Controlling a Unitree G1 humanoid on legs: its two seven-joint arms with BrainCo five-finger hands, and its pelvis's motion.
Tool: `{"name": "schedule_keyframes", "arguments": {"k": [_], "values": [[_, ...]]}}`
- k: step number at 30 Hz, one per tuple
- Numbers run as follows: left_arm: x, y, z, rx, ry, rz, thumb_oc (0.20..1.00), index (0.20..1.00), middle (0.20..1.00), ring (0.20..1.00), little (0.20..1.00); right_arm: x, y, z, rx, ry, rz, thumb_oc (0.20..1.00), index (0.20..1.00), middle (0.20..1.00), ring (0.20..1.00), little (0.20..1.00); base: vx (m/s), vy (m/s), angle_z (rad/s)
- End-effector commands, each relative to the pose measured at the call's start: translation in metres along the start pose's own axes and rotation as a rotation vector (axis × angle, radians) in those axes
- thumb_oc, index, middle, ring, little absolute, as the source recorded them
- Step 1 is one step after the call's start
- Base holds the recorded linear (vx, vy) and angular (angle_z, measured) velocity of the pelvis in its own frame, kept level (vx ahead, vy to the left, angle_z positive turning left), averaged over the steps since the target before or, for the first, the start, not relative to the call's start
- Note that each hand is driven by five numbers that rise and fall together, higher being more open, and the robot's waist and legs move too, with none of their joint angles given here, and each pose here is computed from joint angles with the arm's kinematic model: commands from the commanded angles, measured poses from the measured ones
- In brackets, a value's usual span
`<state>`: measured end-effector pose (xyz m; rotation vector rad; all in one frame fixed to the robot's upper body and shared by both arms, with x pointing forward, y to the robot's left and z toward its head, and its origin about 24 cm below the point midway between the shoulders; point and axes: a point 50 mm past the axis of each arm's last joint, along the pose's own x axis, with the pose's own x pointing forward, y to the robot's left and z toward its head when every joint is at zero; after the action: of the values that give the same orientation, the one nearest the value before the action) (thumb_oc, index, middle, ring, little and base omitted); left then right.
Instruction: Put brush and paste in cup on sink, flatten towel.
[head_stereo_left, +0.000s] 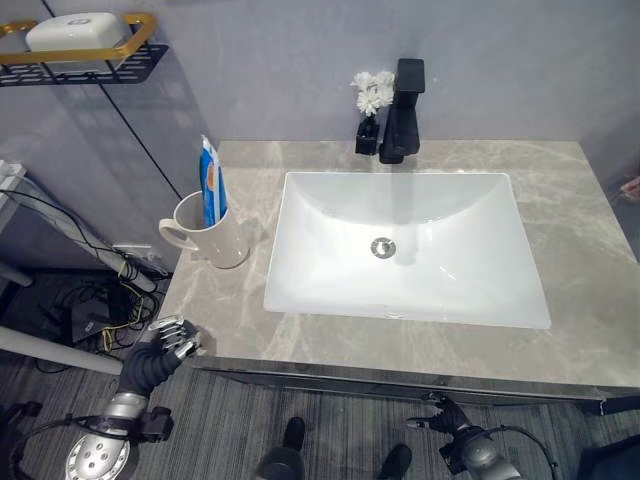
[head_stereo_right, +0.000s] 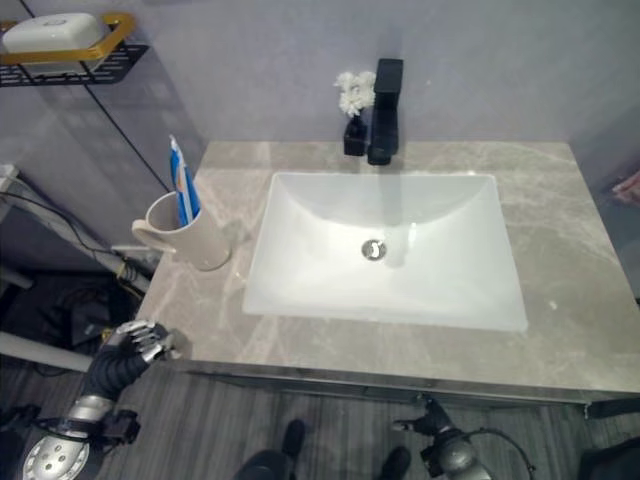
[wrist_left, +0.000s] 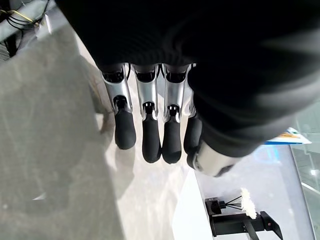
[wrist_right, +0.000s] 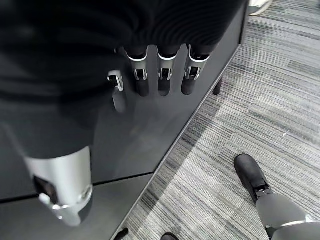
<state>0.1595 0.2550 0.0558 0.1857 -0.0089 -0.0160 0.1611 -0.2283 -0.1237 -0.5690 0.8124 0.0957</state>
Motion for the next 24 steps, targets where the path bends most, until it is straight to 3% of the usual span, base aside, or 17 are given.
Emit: {"name": "schedule_keyframes", "arguments": {"k": [1,3,24], "values": [[0.008,0.0,0.021,0.0,-0.1,-0.038,0.241,0.241,0.241,0.241,0.241,0.01,-0.007,0.04,-0.037,-0.147,-0.044,1.0,1.0,1.0,1.0,1.0,0.0,0.0,0.0],[0.01,-0.004,0.022,-0.02,-0.106,-0.053,0.2,0.2,0.2,0.2,0.2,0.01,-0.003,0.042,-0.053,-0.151,-0.032,1.0,1.0,1.0,1.0,1.0,0.0,0.0,0.0],[0.022,-0.006,0.02,-0.226,-0.109,0.02,0.2,0.2,0.2,0.2,0.2,0.015,0.004,0.049,-0.13,-0.143,-0.01,1.0,1.0,1.0,1.0,1.0,0.0,0.002,-0.03]]}}
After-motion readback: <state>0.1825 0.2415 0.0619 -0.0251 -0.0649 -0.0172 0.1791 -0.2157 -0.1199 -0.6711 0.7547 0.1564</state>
